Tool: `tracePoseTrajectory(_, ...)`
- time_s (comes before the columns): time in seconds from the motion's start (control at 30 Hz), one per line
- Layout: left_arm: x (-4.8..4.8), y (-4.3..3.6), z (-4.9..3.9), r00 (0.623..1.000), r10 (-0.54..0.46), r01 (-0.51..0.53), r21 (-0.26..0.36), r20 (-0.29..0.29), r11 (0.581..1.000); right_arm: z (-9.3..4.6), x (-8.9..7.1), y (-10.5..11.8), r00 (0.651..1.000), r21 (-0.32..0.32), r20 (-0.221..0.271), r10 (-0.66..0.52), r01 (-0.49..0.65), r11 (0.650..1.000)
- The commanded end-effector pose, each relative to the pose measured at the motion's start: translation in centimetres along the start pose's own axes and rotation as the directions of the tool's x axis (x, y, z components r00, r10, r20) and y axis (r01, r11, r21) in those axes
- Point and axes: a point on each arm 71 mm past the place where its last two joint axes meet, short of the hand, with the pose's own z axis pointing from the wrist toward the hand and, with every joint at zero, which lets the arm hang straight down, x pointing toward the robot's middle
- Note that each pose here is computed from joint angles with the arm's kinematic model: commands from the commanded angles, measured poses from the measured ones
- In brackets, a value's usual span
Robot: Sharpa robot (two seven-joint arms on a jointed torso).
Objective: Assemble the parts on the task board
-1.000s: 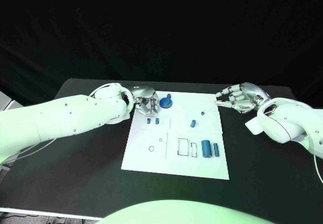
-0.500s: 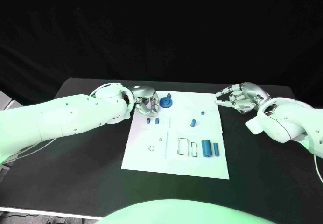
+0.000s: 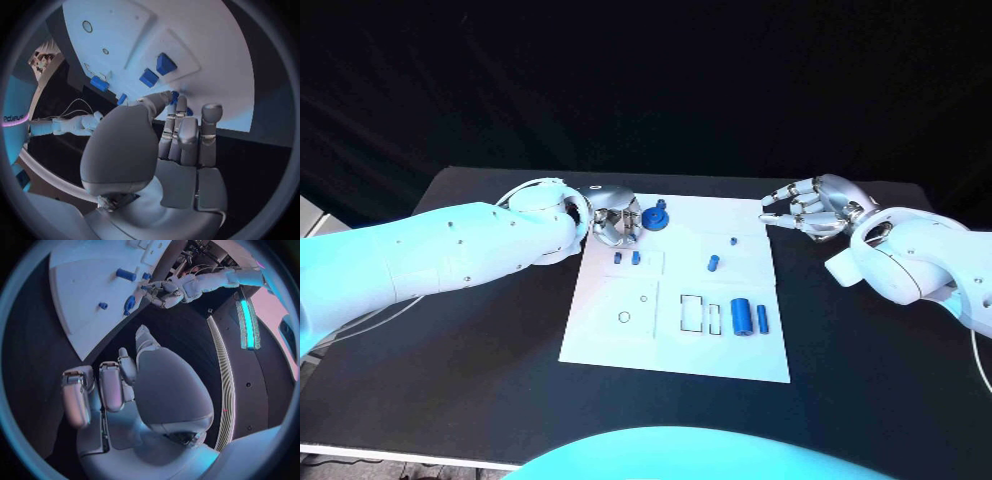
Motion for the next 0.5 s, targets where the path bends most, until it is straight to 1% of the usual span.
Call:
tracePoseTrajectory(0.03,0.26,-0.28,0.13,1.000,0.008,-0.008,0.015,-0.009,1.000,0.00,0.07,0.17,1.000,-0.020,0.000,-0.004,0.004,1.000)
tracePoseTrajectory(0.5,0.71,-0.23,0.22,0.998,0.014,-0.014,0.002,-0.054,1.000,0.00,-0.02,0.22,1.000,-0.028,0.011,-0.001,0.001,1.000)
